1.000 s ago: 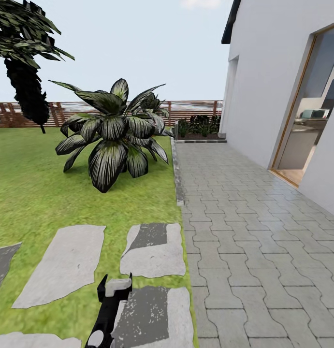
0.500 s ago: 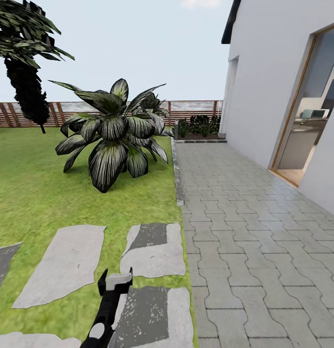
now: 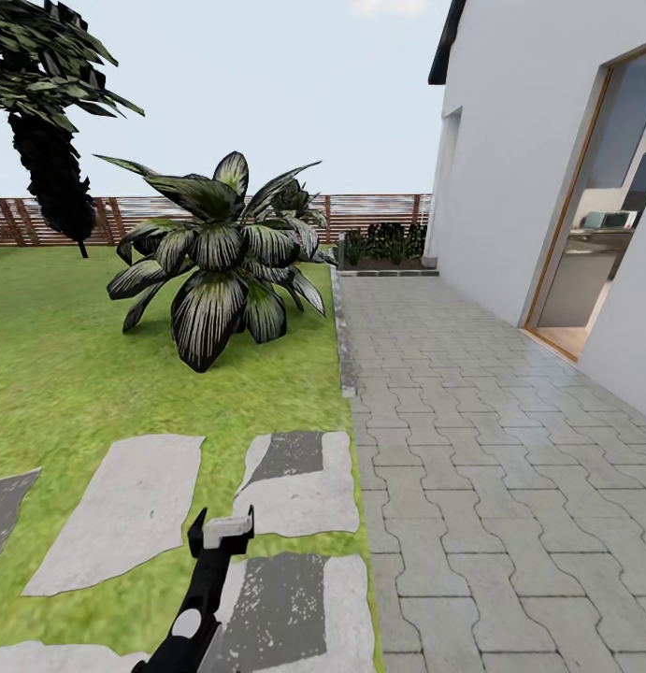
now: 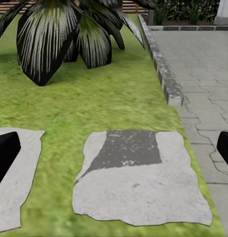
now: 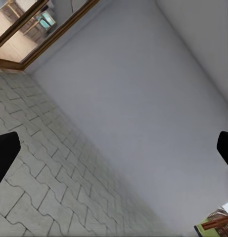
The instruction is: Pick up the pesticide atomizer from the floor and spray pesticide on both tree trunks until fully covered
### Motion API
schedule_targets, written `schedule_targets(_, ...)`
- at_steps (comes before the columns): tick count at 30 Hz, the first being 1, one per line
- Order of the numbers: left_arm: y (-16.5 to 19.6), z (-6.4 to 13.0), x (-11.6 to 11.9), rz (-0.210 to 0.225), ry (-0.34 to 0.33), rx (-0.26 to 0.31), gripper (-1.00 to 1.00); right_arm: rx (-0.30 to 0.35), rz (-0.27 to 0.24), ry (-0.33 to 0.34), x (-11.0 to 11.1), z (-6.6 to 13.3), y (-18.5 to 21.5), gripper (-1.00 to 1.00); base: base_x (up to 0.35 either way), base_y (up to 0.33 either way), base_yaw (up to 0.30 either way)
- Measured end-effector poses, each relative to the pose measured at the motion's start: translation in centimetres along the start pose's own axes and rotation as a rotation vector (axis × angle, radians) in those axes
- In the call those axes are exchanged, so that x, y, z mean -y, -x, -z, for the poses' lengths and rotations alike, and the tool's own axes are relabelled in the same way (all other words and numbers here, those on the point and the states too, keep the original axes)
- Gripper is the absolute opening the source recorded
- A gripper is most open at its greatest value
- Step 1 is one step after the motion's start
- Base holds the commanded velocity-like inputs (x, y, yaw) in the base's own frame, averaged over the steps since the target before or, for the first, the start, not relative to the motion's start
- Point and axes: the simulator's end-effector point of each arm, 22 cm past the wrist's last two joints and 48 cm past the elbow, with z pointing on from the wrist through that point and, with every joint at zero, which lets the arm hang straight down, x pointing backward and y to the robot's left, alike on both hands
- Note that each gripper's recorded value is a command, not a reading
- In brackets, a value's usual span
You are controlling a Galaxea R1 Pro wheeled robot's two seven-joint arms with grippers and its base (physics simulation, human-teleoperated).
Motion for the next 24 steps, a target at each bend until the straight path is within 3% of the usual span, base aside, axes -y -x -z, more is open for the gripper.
schedule_targets(16,-3.3,-0.4,-2.6,-0.004,0.047,-0.012,1.0,0.023,0.007,-0.032,0.3,-1.0,-0.6,1.0,0.0,0.0,0.0)
schedule_targets(24,-5.5,-0.5,-2.7,-0.008,0.046,-0.031,1.0,0.006,0.021,-0.037,-0.4,-0.6,-2.4,1.0,0.0,0.0,0.0)
